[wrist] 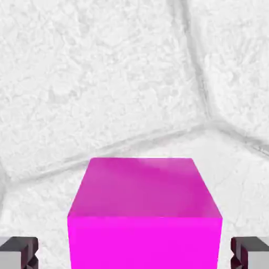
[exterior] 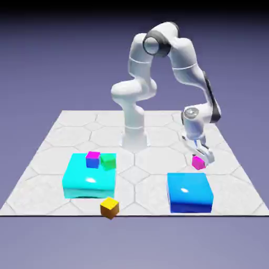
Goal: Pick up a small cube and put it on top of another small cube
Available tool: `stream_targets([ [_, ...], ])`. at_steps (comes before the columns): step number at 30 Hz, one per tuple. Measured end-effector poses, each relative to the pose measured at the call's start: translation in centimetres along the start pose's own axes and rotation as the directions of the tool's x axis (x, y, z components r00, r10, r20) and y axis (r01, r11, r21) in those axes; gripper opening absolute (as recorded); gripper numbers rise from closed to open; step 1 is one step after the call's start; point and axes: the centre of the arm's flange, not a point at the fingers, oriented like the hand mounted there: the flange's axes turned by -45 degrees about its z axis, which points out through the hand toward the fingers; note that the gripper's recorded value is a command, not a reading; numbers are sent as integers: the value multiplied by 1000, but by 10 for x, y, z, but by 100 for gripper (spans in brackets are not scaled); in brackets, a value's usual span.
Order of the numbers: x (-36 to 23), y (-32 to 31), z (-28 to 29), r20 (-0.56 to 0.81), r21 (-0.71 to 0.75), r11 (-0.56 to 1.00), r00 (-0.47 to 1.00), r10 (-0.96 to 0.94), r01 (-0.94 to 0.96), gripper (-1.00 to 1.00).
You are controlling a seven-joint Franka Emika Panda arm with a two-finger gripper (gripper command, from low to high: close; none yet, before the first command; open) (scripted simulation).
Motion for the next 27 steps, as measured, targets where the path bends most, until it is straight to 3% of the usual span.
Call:
stream_targets([
  [13,-6,0,-69,-1,2,1000,1000,-1,1,-100],
  [27,31,-171,-92,31,154,982,994,101,-105,-100],
])
